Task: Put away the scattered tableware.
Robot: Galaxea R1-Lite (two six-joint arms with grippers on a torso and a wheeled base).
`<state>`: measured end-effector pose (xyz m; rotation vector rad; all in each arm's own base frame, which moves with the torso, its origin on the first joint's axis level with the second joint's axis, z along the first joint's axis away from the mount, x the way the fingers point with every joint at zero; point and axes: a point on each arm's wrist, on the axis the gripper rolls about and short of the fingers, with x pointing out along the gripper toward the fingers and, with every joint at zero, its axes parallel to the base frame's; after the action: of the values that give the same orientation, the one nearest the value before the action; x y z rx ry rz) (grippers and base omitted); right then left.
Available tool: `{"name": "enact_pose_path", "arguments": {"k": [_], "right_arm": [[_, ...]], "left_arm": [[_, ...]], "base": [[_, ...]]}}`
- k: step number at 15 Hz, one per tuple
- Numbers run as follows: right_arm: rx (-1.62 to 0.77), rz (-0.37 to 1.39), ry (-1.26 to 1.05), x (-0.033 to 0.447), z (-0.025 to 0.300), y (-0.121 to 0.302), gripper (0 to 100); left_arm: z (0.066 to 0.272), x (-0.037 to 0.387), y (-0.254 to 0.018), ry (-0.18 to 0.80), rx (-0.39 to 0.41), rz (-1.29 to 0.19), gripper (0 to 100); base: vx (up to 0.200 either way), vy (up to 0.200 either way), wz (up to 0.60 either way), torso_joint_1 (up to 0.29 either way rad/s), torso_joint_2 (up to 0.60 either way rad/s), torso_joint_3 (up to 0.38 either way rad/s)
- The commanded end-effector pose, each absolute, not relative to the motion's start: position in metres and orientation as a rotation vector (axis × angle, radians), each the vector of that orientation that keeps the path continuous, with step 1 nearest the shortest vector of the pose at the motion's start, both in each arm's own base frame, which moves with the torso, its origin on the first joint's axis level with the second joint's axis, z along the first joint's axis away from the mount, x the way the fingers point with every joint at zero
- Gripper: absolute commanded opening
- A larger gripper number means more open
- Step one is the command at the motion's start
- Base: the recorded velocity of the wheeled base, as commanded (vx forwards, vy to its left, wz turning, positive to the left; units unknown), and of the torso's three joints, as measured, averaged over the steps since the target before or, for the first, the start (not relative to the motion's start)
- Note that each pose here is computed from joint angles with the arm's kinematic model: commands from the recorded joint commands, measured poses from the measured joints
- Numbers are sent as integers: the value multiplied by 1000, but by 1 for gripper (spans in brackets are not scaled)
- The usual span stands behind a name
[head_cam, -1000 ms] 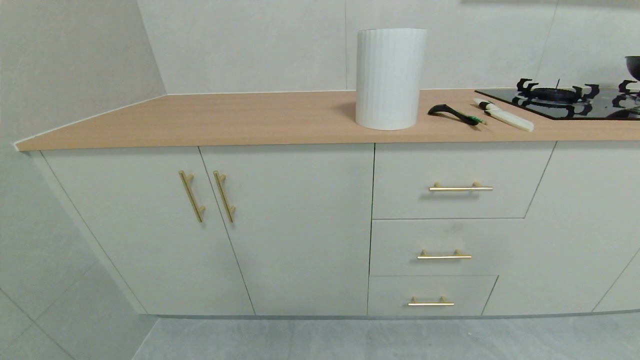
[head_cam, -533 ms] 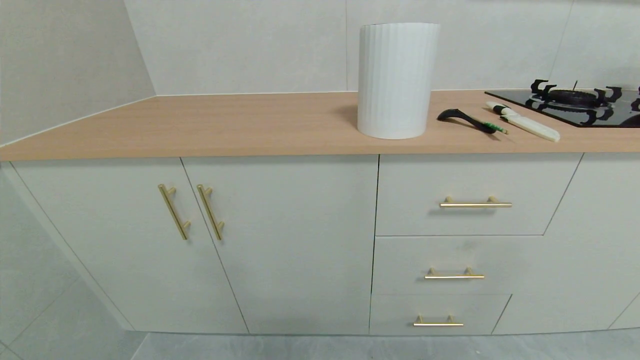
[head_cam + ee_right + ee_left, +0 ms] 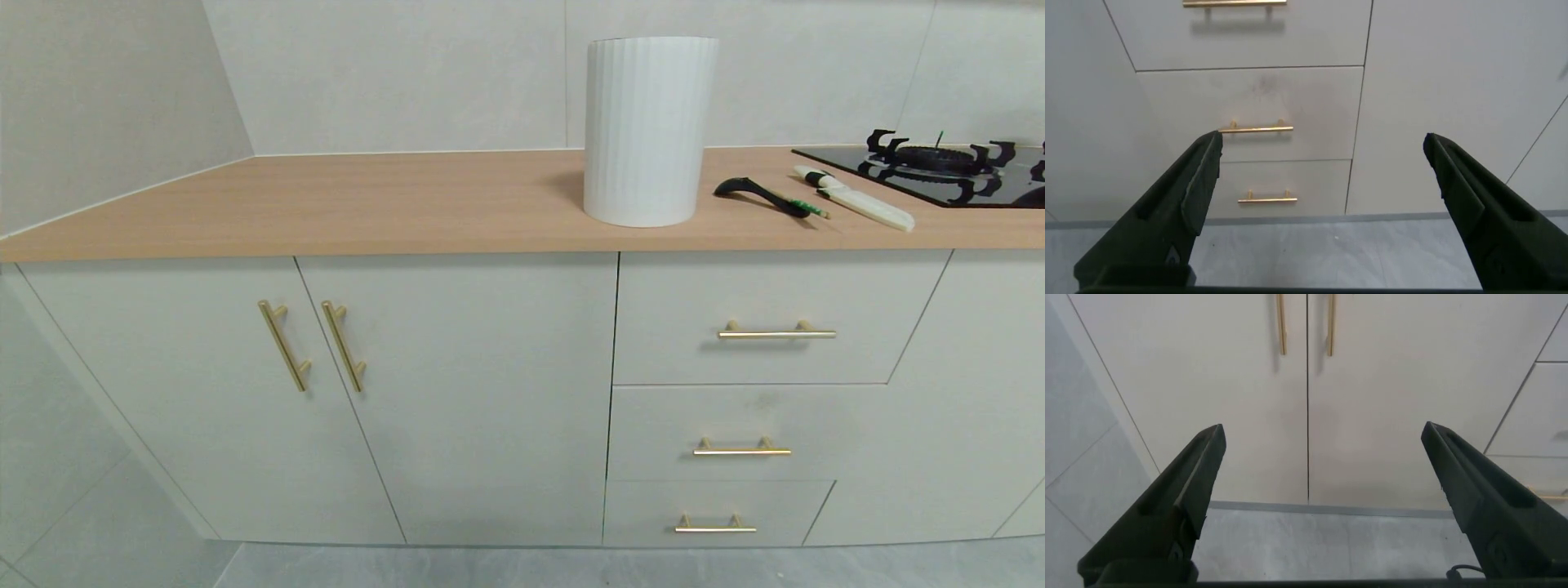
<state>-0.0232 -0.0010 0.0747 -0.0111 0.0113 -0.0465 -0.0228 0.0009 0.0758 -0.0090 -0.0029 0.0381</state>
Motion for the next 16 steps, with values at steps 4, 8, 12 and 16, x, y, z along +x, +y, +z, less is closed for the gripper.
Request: {"name": "enact_pose_path", "arguments": {"k": [4,8,12,16], "right_arm": [[-13,35,-62,-29,108,0,100],[-1,154,149,6,148,3,100],[7,201,347,54,160,6,100],[7,218,511,116,158,13,100]], "left_arm": [[76,-23,1,-2,-9,38,100],[76,-23,1,-2,-9,38,100],[76,-23,1,-2,-9,38,100],[76,-23,1,-2,-9,38,100]], "base": [[0,0,0,0,0,0],[0,0,0,0,0,0],[0,0,0,0,0,0],[0,0,0,0,0,0]]}}
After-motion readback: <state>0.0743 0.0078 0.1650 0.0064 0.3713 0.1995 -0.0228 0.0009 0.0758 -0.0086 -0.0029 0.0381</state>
